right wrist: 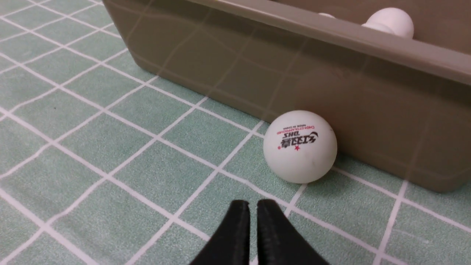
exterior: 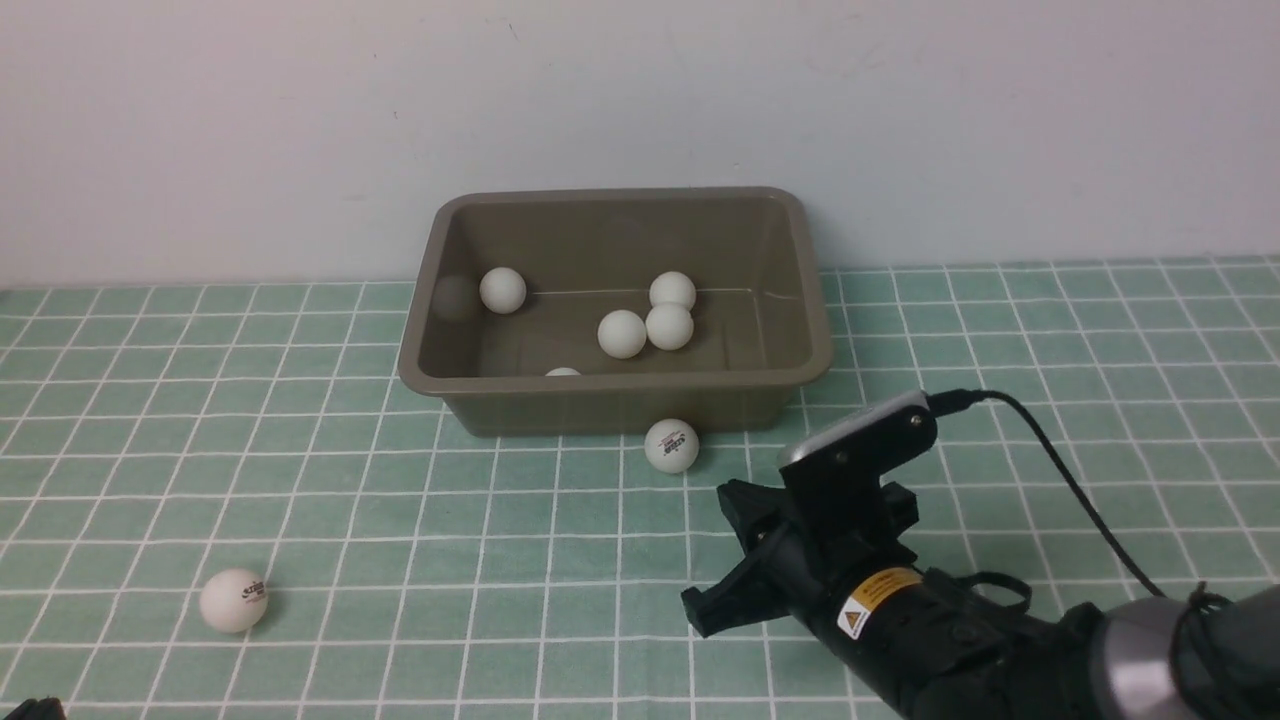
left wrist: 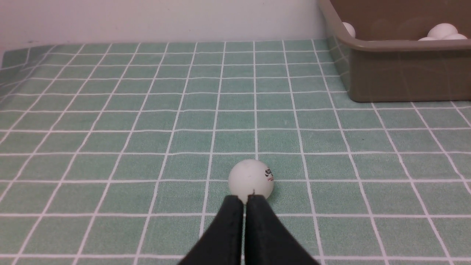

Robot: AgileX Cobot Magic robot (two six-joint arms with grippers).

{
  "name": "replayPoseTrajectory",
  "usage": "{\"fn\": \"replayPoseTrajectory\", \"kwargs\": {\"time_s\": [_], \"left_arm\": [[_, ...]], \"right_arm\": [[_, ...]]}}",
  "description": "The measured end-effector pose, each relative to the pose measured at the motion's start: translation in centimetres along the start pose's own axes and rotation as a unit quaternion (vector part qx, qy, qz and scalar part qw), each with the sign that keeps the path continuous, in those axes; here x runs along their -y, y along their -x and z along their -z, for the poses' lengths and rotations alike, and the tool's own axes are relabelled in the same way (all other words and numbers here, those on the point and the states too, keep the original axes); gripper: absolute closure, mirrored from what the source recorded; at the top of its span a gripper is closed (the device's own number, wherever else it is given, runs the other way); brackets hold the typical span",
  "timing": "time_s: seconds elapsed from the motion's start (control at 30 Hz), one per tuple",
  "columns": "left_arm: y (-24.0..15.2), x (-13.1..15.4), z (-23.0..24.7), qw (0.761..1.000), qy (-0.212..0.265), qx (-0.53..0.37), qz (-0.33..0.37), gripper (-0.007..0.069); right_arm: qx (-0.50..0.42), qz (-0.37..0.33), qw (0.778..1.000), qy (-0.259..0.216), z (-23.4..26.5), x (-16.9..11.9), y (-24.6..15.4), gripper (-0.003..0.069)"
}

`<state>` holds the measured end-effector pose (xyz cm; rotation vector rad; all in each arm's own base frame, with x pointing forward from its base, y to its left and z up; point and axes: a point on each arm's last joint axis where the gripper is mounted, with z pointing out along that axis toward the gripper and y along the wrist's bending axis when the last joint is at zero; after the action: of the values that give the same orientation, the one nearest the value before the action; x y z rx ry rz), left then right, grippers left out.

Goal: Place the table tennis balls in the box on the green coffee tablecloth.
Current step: 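Reach for and grasp a ping pong ball on the table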

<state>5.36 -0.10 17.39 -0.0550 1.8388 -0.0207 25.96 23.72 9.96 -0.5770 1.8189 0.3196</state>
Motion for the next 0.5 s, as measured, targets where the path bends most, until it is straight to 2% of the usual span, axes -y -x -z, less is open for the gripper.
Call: {"fn": "replayPoseTrajectory", "kwargs": {"time_s": [0.27, 0.37, 0.5], "left_arm": [[0.0, 0.0, 0.0, 1.000, 0.000, 0.000, 0.000, 0.0630], [0.0, 0.0, 0.0, 1.000, 0.000, 0.000, 0.000, 0.0630], [0.0, 0.0, 0.0, 1.000, 0.000, 0.000, 0.000, 0.0630]], "right_arm": [[0.009, -0.015, 1.000, -0.012, -0.4, 0.1, -0.8, 0.0145], [0.000, -0.023, 0.999, -0.026, -0.9, 0.3, -1.5, 0.0103], [0.007, -0.026, 0.999, -0.026, -1.9, 0.0, -1.2, 0.0095]]}}
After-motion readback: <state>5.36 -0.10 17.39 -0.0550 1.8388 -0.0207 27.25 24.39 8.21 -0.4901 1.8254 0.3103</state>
